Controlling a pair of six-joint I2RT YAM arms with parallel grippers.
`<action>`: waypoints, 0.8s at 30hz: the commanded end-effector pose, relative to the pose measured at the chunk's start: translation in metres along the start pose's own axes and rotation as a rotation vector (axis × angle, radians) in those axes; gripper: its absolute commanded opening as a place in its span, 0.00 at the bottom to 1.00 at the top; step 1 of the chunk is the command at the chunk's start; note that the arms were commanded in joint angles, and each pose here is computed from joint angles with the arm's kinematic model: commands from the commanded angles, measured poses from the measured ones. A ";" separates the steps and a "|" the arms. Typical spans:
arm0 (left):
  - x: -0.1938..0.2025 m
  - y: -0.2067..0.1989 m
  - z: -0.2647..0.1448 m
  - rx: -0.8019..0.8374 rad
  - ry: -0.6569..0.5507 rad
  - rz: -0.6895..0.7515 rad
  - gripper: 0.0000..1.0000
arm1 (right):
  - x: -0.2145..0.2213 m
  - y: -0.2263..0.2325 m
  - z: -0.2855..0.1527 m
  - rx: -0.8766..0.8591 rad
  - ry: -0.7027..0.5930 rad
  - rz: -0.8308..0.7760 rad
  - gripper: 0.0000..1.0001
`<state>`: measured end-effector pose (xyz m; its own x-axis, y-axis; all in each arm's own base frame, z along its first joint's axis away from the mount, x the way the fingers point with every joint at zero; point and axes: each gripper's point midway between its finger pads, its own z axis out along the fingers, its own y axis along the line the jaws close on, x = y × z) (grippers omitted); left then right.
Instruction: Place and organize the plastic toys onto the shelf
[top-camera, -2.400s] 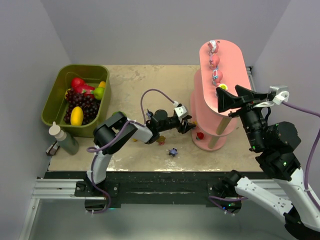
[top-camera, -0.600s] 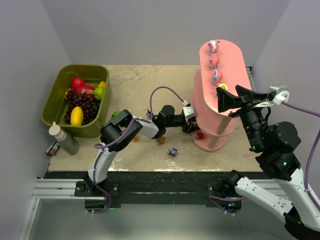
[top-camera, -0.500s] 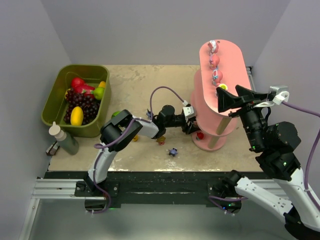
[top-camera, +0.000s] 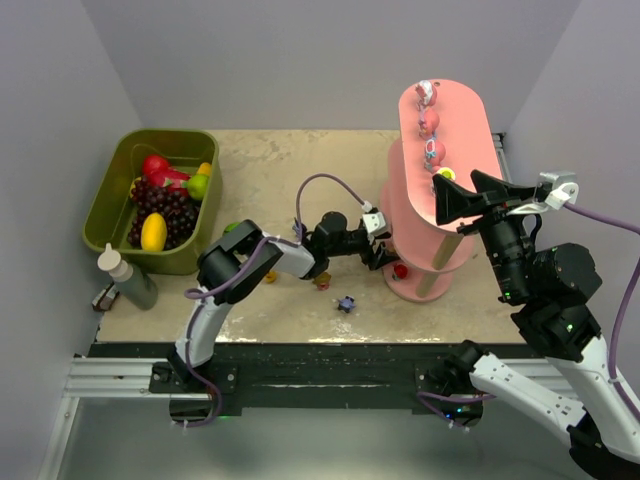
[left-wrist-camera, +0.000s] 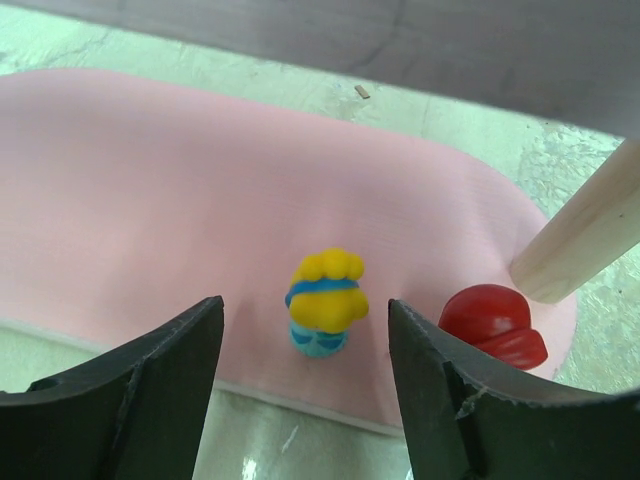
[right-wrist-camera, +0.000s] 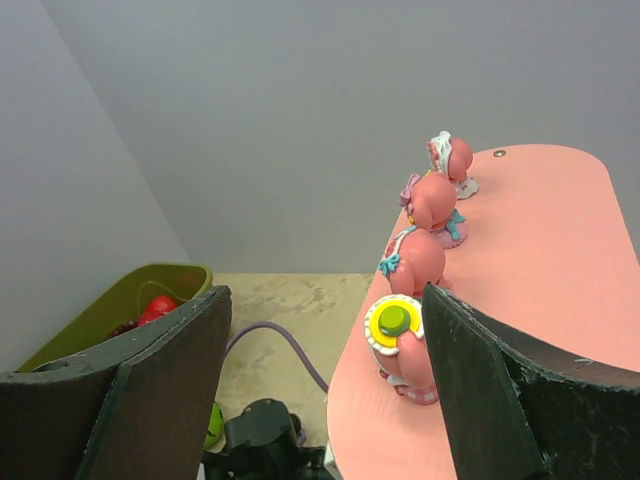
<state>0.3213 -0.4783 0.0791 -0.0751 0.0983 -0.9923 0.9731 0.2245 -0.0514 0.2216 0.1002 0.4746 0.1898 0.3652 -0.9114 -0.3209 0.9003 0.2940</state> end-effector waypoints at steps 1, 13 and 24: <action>-0.047 0.013 -0.010 -0.075 -0.092 0.076 0.71 | -0.007 -0.003 0.002 0.024 -0.025 0.006 0.80; -0.049 0.031 -0.046 -0.289 -0.033 -0.022 0.68 | -0.007 -0.004 0.004 0.038 -0.019 0.007 0.80; -0.051 0.042 -0.133 -0.681 0.030 -0.279 0.69 | 0.005 0.001 0.013 0.041 0.038 0.023 0.81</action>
<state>0.3314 -0.3817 0.1350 -0.2442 0.0437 -0.9688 0.7377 0.6568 -0.1563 0.2396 0.1095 0.4595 0.1339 0.3302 -0.9343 -0.2759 0.9180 0.2849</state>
